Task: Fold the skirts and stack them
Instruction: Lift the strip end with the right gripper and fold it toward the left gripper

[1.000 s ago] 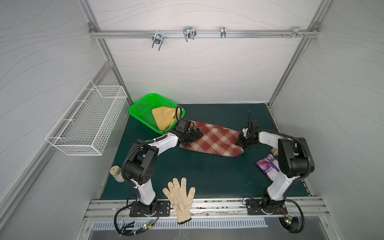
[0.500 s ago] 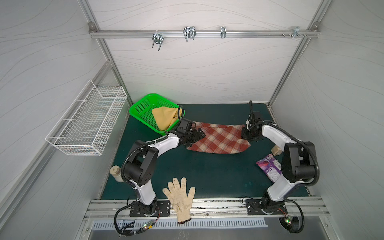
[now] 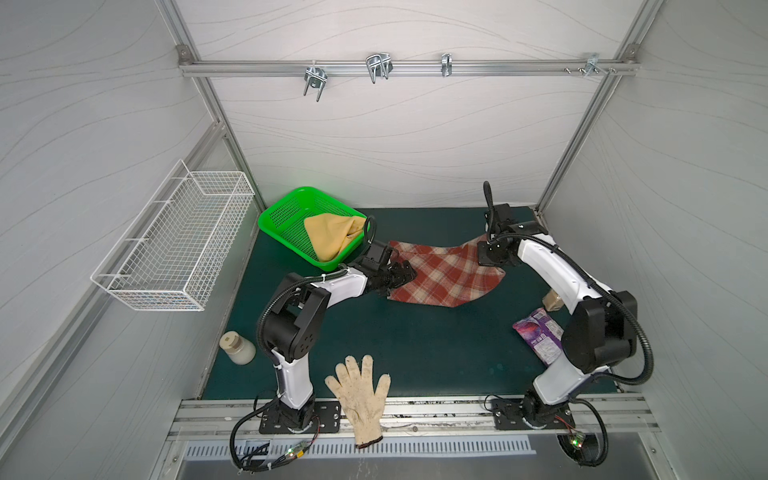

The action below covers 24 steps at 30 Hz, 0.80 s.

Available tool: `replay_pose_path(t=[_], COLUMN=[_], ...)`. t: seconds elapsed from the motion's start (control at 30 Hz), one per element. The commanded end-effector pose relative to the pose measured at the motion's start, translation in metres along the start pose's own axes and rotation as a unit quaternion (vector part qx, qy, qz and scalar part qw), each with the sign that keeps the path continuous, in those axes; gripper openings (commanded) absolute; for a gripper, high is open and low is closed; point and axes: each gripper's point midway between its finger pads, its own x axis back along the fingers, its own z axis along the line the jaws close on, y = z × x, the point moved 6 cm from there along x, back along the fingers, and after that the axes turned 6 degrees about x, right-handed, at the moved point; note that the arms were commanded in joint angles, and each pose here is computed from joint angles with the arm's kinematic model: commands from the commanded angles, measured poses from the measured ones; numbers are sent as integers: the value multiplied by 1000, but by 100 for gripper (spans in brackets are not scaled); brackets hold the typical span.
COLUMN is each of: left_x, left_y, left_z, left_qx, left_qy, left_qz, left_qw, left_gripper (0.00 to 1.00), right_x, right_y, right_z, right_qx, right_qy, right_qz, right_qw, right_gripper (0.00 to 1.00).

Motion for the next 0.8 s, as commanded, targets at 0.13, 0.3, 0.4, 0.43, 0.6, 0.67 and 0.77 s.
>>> replay_pose_path(t=[0.13,0.3,0.4,0.43,0.6,0.67,0.77], left_x=[-18,-22,-22,-21,-17,-17,-16], left_y=[8,5,3,3,0,-1,-3], left_z=[3,10,12,12,13,13,16], left_qx=[-4,-2,-2,-2,-2,-2,1], left_qy=[10,19,23,23,24,24,23], left_qz=[-11,-8,-5,-5,-5,-3,-3], left_qw=[1000,1000,1000,1000,1000,1000,1000], left_gripper=[97,97,97,97,97,97,97], right_x=[22,23,22,21,14,12,6], right_y=[7,14,21,23,33,38,43], right_z=[30,55,70,75,105,118,136], right_qx=[-16,-46,-63,-67,-74,-72,-67], right_qy=[60,132,164,175,206,214,222], right_qz=[-4,-6,-8,-7,-3,-4,0], right_qw=[998,990,984,982,976,974,973], right_gripper=[0,0,0,0,0,0,0])
